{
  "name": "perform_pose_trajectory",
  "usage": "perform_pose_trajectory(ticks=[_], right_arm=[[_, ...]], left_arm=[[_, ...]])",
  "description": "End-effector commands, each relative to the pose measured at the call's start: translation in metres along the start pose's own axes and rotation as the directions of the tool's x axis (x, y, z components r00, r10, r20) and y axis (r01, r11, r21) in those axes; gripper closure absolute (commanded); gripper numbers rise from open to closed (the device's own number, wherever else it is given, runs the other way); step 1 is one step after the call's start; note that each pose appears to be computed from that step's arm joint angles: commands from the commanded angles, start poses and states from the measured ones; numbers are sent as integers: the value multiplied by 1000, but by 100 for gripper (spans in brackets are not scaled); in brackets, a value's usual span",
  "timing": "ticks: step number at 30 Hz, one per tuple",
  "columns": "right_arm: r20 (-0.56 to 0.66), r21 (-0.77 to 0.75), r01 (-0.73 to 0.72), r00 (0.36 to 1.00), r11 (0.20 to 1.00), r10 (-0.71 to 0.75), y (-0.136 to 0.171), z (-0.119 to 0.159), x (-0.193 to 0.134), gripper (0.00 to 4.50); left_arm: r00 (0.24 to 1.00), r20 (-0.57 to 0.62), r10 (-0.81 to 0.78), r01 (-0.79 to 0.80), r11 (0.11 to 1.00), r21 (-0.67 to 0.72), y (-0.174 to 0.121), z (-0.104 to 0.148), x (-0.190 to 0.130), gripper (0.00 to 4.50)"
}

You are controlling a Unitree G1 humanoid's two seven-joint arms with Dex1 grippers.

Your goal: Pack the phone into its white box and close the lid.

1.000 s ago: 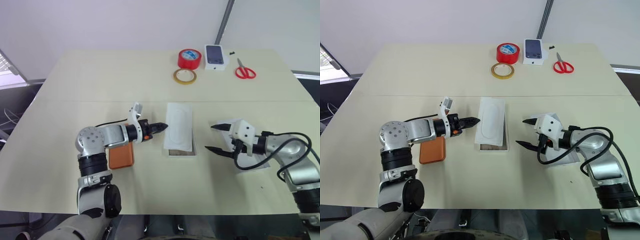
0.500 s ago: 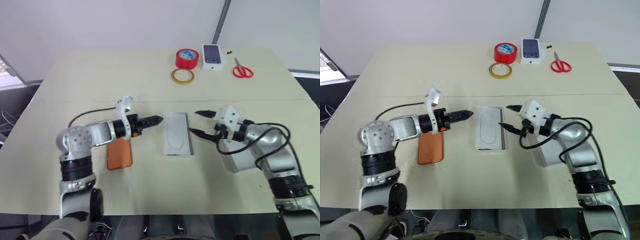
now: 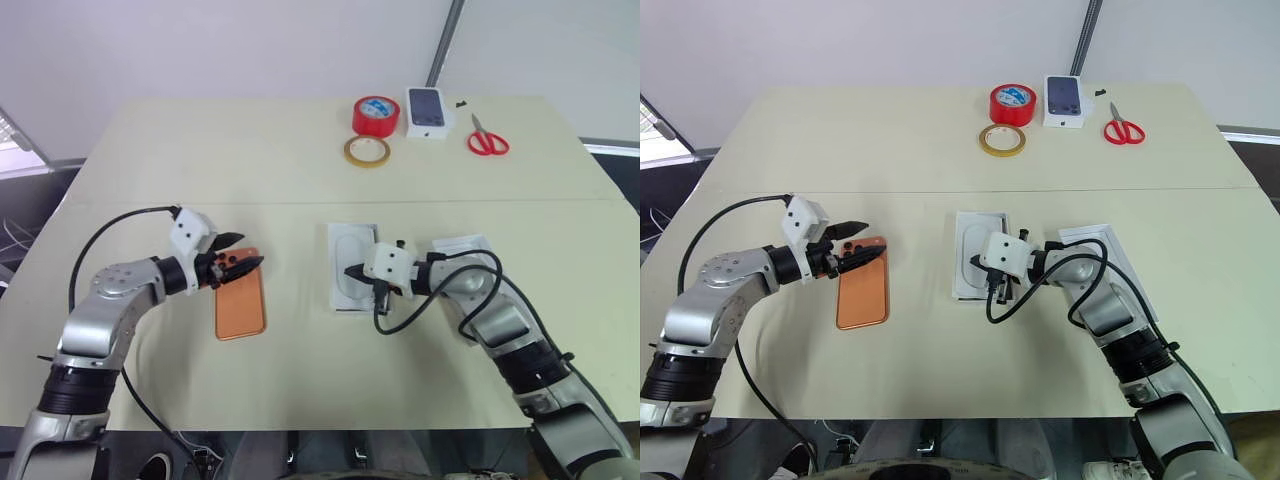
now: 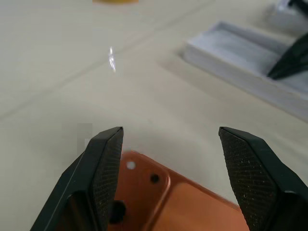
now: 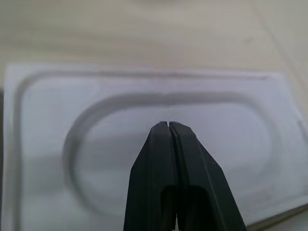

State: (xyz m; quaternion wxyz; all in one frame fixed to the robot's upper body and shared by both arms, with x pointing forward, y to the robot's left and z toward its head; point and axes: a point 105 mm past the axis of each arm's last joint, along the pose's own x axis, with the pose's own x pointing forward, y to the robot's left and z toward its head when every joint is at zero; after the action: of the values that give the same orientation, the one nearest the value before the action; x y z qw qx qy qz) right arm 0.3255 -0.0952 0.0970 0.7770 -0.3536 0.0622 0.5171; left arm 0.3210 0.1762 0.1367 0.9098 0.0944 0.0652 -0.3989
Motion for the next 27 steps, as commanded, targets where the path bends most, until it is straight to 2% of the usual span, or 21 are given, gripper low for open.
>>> perform_pose_trajectory(ticks=[1, 8, 18, 24, 27], right_arm=[[-43, -52, -74, 996, 996, 72, 1, 6, -3, 444], [-117, -82, -151, 983, 985, 141, 1, 1, -11, 444], [-134, -78, -145, 982, 986, 134, -2, 10, -18, 444], [-203, -75, -147, 971, 986, 129, -2, -4, -26, 444], [-187, -65, -139, 974, 988, 124, -2, 0, -27, 444]], left_arm=[[994, 108, -36, 32, 999, 39, -7, 24, -5, 117], [994, 104, -44, 38, 997, 60, -7, 22, -5, 117], [992, 125, -32, 28, 999, 40, -7, 23, 2, 117], [990, 132, -44, 41, 999, 29, -10, 24, 6, 117], [989, 137, -54, 51, 998, 24, -12, 25, 6, 117]])
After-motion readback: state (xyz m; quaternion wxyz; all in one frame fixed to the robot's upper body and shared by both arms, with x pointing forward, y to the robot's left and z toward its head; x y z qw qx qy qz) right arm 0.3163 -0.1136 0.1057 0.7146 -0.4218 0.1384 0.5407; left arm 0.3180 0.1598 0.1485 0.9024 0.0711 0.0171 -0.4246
